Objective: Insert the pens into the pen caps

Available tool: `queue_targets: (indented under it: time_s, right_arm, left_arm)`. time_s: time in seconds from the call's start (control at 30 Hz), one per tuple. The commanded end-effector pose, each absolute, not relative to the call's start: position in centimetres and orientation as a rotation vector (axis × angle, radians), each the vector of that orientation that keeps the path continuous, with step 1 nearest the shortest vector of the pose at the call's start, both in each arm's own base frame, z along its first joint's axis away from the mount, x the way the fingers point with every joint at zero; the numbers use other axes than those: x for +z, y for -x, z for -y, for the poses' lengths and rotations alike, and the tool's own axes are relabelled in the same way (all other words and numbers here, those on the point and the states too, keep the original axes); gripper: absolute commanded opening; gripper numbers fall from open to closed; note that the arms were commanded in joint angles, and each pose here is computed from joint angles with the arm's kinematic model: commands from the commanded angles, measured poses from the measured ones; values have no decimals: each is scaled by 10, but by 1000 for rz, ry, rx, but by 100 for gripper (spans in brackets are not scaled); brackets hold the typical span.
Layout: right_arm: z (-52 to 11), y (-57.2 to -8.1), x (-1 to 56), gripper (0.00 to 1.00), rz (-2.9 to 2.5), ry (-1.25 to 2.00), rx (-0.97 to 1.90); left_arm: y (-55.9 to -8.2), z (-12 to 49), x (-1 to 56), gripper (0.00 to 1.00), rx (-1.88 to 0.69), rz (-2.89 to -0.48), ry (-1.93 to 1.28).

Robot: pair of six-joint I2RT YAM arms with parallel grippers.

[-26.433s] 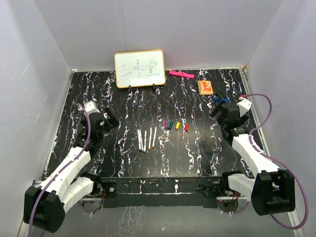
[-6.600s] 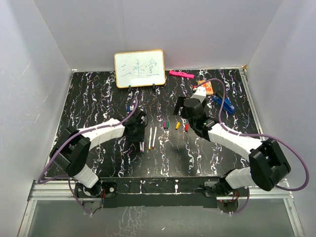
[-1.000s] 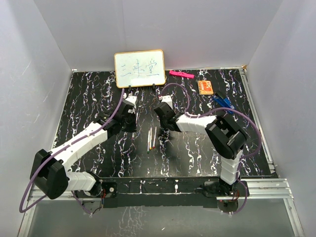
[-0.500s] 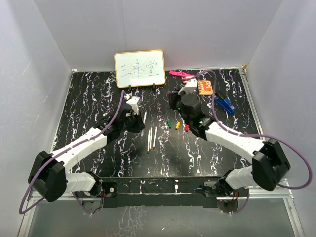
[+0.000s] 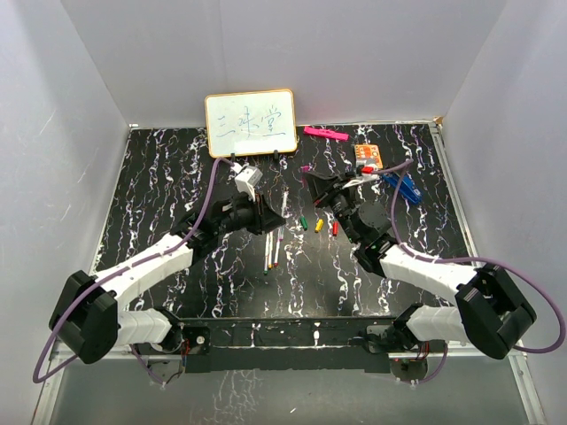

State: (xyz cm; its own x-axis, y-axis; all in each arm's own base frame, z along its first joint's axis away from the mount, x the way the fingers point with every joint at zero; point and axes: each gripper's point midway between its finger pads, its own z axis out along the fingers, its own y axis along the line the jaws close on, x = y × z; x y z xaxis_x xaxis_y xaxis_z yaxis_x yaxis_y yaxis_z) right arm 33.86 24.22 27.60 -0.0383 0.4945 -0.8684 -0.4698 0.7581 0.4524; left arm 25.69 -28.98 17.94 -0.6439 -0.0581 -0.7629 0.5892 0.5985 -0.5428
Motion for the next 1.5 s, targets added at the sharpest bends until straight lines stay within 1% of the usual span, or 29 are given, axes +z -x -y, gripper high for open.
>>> queue_targets:
  time_s: [0.0,0.3,0.63,1.47]
  right_arm:
    - [-246,-322,330,0,-1187,-35,938]
    - [-259,-319,325,0,-1171,-19,1029]
    - [-267,-321,314,0,-1202,-5,1056]
    - [-272,-320,302,0,-1229,7,1074]
  left_arm:
    - [-249,308,201,0,-1207,-1952,-448]
    - [-245,316,210,0,-1295,-1924,-430]
    - [-247,316,212,0,-1270,-1921,-449]
    - [-246,319,226,0,-1325,-1869,-427]
